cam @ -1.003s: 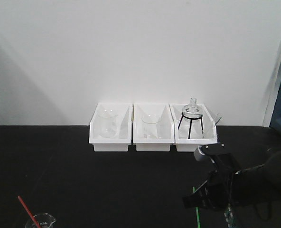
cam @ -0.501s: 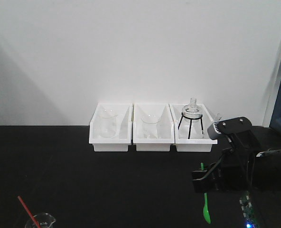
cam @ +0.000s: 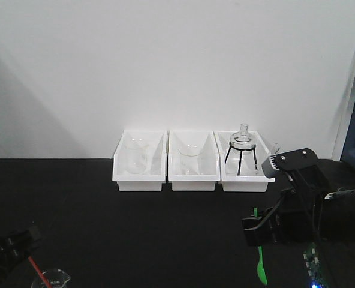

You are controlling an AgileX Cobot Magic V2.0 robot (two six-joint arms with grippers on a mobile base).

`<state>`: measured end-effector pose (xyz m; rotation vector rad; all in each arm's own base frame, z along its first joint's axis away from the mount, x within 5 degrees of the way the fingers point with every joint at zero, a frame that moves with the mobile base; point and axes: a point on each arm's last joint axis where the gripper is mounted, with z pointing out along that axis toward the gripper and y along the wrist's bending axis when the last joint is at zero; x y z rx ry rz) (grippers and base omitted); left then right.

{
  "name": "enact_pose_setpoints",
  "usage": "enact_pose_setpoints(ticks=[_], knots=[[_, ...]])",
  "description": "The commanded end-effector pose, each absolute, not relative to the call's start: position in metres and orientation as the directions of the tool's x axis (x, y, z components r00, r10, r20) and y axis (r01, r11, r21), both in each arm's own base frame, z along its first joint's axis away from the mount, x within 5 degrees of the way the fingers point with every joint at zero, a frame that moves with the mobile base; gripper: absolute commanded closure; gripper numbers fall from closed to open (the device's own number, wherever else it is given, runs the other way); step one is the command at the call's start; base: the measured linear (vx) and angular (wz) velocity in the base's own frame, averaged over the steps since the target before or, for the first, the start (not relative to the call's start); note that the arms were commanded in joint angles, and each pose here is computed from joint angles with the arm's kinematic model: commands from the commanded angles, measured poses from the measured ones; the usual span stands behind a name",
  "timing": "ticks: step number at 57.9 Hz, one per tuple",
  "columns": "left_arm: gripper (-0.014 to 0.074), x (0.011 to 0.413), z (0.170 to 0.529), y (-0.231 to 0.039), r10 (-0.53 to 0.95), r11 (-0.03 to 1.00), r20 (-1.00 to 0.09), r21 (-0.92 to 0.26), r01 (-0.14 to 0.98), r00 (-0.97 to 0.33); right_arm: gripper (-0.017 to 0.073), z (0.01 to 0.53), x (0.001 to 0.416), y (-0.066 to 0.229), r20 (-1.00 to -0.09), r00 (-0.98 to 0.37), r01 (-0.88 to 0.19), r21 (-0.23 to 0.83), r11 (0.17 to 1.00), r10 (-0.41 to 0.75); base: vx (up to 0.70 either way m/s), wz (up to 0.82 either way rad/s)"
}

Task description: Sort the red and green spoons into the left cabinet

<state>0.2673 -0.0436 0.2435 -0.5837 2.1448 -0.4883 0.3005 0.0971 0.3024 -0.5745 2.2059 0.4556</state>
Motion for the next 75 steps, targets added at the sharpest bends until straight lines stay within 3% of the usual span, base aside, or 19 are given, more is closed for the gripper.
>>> enact_pose_setpoints(ticks=[1, 18, 59, 65, 75], knots=[[0.0088, 0.283, 0.261, -0.044, -0.569, 0.812, -0.691, -0.56, -0.168, -0.446, 0.0564, 0.326, 0.299, 0.094, -0.831, -0.514, -0.524, 0.109, 0.844, -0.212, 0.0, 0.0], [0.0088, 0.306, 0.234, -0.048, -0.551, 0.825, -0.669, -0.527, -0.204, -0.499, 0.0564, 0.324, 0.299, 0.092, -0.822, -0.498, -0.538, 0.042, 0.842, -0.277, 0.0, 0.0], [0.0108, 0.324, 0.2, -0.036, -0.567, 0.82, -0.658, -0.51, -0.26, -0.495, 0.0564, 0.324, 0.298, 0.092, -0.817, -0.506, -0.542, 0.051, 0.839, -0.277, 0.0, 0.0], [0.0153, 0.324, 0.201, -0.035, -0.569, 0.819, -0.662, -0.512, -0.26, -0.489, 0.0564, 0.324, 0.298, 0.092, -0.817, -0.506, -0.541, 0.05, 0.839, -0.277, 0.0, 0.0], [0.0342, 0.325, 0.201, -0.035, -0.568, 0.819, -0.666, -0.513, -0.256, -0.484, 0.0564, 0.324, 0.298, 0.092, -0.817, -0.508, -0.539, 0.055, 0.84, -0.273, 0.0, 0.0]])
